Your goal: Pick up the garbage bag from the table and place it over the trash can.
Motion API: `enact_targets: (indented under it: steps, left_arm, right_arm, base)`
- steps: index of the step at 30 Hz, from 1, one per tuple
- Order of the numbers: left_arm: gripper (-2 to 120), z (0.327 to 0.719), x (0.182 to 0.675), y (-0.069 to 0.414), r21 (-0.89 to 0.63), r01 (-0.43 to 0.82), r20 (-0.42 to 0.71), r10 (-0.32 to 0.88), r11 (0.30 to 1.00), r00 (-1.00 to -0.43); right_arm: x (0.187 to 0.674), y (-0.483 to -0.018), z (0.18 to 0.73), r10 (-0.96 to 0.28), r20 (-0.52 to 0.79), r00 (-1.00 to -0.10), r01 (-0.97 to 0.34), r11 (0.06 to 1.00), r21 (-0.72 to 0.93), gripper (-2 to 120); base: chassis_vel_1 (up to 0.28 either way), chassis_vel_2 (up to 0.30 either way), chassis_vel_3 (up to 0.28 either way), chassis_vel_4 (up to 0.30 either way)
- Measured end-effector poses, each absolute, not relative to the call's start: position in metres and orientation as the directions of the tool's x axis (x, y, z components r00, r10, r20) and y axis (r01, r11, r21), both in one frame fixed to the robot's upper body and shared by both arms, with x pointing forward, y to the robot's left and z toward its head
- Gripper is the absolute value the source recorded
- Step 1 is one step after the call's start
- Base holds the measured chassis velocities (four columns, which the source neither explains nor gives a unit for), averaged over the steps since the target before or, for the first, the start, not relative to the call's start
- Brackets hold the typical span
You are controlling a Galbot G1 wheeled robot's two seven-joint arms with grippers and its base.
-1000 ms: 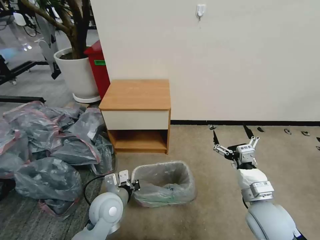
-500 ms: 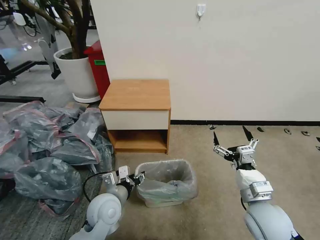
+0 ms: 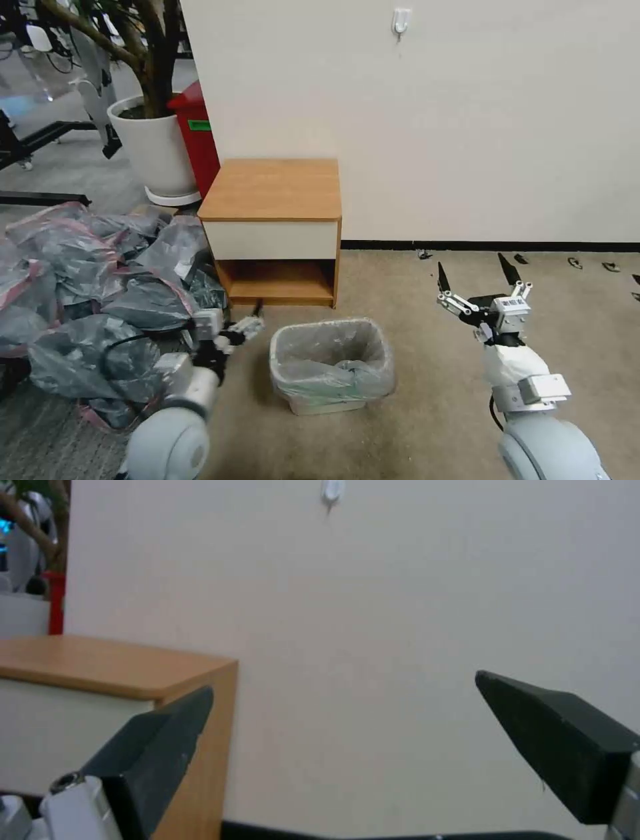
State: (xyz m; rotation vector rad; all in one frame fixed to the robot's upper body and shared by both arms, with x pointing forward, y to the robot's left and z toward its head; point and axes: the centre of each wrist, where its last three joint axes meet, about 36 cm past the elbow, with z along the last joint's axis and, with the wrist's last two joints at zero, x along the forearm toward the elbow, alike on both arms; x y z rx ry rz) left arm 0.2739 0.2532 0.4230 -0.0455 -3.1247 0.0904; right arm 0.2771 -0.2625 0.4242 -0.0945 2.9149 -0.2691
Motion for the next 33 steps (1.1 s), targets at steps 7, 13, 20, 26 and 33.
enact_targets:
  steps: [7,13,20,26,33]
  left_arm:
    - [100,0.415,0.239,0.263,0.025,-0.076,-0.093,-0.074,0.997,-0.993]
    - [100,0.385,0.228,0.264,0.035,-0.112,-0.081,-0.108,0.993,-0.991]
    - [100,0.376,0.227,0.257,0.009,-0.087,-0.072,-0.087,0.996,-0.994]
    - [100,0.376,0.228,0.256,0.004,-0.085,-0.073,-0.084,0.996,-0.994]
    - [100,0.376,0.228,0.256,0.002,-0.084,-0.070,-0.083,0.996,-0.994]
  right_arm:
    - [0.274,-0.253,0.395,-0.145,-0.013,-0.989,-0.143,0.984,-0.108,100]
    - [0.275,-0.253,0.385,-0.173,0.084,-0.981,-0.176,0.984,-0.028,100]
    - [0.276,-0.252,0.381,-0.178,0.064,-0.982,-0.180,0.984,-0.015,100]
    - [0.276,-0.252,0.382,-0.178,0.059,-0.982,-0.179,0.984,-0.017,100]
    - [0.276,-0.252,0.382,-0.177,0.056,-0.983,-0.179,0.984,-0.019,100]
  base:
    - [0.000,0.000,0.000,0.000]
    - [0.000,0.000,0.000,0.000]
    - [0.000,0.000,0.000,0.000]
    - [0.000,0.000,0.000,0.000]
    - [0.000,0.000,0.000,0.000]
